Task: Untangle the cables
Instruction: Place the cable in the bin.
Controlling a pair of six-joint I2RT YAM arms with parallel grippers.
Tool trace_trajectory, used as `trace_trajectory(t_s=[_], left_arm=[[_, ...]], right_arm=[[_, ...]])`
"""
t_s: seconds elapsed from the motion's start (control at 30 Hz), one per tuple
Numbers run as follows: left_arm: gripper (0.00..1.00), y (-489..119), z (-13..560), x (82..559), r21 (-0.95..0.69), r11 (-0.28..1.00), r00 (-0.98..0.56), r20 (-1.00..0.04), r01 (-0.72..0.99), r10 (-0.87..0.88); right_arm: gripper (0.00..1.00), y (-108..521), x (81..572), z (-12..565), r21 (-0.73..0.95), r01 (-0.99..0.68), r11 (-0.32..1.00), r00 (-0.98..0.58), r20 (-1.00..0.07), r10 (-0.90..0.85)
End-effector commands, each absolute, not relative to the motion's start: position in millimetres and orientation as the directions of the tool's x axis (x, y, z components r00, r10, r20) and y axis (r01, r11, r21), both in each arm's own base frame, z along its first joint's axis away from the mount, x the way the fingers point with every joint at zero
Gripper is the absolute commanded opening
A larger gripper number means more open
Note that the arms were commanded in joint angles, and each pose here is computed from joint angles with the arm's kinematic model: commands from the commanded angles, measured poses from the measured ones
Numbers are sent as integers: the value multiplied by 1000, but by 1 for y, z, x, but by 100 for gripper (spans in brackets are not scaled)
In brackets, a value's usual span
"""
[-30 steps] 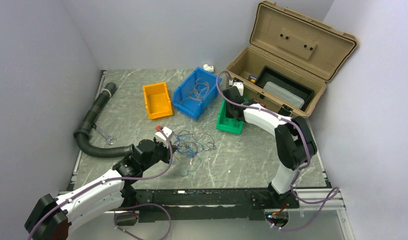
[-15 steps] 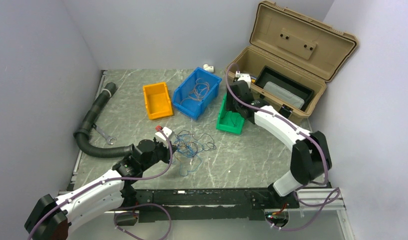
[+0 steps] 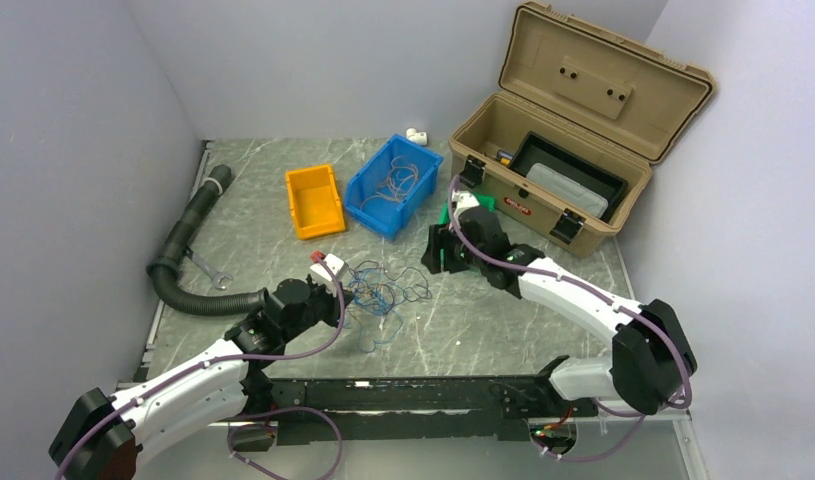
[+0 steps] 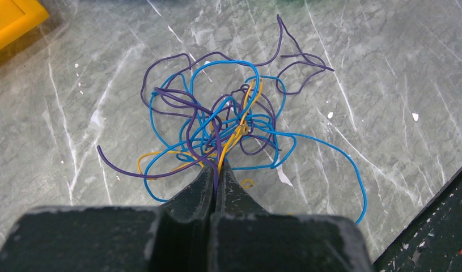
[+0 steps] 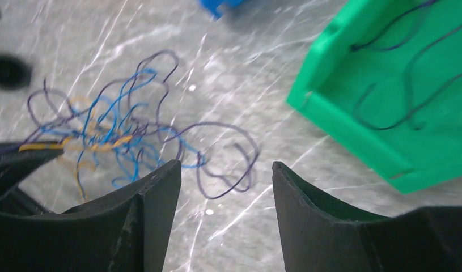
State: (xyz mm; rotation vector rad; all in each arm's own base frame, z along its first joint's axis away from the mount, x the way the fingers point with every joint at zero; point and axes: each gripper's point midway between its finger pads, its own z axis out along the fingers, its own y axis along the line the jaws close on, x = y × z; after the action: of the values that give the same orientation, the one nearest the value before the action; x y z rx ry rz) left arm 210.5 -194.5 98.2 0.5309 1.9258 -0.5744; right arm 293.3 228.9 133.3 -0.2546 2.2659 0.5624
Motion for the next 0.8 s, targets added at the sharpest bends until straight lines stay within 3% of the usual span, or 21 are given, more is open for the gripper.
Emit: trace_trajectory(t_s=[0.0,0.07,0.13,0.17,0.37,0.47,0.6,0.77], left_arm=[[0,-201,113,216,-154,782,-346,-935,605,83],[0,-201,113,216,-154,782,-346,-935,604,84],[0,-201,113,216,-154,782,-347,-934,604,84],[0,-201,113,216,-153,782,-346,-934,604,84],[0,-200,112,215,-154,783,-349,-933,602,85],[0,-200,114,216,-155,784,-347,-934,601,82],[0,-200,113,215,-153,783,-349,-933,603,86],[0,-201,113,216,-153,783,-350,-933,602,87]], right_arm=[[63,274,270,140,414,-495,764,-657,-754,-18],[72,286,261,132,382,-553,741,-639,-765,-83],[91,299,252,125,337,-619,709,-613,-772,-168],[95,304,249,123,309,-645,699,-596,-775,-208],[97,313,265,115,146,-699,701,-490,-811,-320],[97,317,275,112,146,-676,723,-508,-802,-313],[98,322,284,118,205,-601,773,-556,-802,-219],[99,313,294,123,350,-323,879,-692,-721,33]])
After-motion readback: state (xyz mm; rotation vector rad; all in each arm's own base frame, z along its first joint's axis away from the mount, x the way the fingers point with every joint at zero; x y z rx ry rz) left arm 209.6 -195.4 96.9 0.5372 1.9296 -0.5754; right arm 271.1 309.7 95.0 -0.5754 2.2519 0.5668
